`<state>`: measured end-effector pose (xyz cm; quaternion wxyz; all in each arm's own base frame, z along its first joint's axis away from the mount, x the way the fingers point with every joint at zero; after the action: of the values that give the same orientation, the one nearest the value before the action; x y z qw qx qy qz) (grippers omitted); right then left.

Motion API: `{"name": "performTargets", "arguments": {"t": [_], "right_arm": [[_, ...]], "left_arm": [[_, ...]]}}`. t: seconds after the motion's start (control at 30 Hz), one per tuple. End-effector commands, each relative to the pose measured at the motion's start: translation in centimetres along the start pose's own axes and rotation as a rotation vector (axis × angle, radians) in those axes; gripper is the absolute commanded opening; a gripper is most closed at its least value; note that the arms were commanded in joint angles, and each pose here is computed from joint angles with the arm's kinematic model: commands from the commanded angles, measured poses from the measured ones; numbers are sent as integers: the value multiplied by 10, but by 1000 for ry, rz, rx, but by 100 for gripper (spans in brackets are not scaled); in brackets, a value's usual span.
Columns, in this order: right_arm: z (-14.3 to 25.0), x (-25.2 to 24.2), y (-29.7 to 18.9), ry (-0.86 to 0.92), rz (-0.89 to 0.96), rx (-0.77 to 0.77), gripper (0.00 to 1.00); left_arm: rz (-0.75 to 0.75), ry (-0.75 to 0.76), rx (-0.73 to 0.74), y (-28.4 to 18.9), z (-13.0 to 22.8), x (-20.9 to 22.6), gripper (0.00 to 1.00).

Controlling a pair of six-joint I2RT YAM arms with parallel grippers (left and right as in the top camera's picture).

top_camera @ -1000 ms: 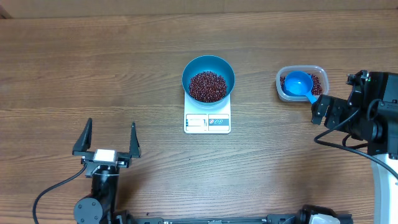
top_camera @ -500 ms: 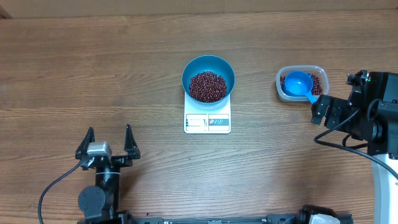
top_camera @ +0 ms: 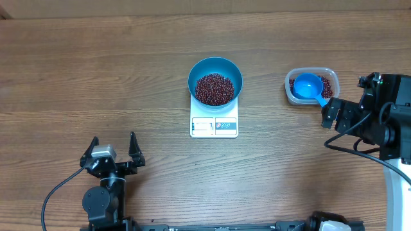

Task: Scoop item into bowl and weigh 150g on scale

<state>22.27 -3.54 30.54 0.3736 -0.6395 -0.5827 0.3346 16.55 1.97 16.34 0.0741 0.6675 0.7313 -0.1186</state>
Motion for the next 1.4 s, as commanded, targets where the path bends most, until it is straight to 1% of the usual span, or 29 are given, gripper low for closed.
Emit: {"name": "performTargets", "arguments": {"t": [0.0, 1.2, 1.3, 1.37], "right_arm": [[-6, -1, -7, -3, 9, -30, 100], [-6, -1, -7, -3, 9, -30, 100], [-13, -2, -7, -4, 13, -73, 100], [-19, 0, -9, -8, -13, -129, 100]], "left_arm": [[-17, 17, -7, 0, 0, 2, 99], [-17, 17, -6, 0, 0, 2, 100], [-17, 17, -6, 0, 0, 2, 100], [-17, 17, -6, 0, 0, 2, 100]]}}
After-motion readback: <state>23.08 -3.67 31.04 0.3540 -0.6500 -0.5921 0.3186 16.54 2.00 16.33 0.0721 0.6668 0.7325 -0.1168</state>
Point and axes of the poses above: each gripper's point midway between its finger pads, its own y axis out along the fingers, its own x axis along the line the jaws close on, z = x × y, the point moved 8 cm from there along -y, back along the fingers, and after that the axes turned 9 degrees about -y, right-handed, at the moved point
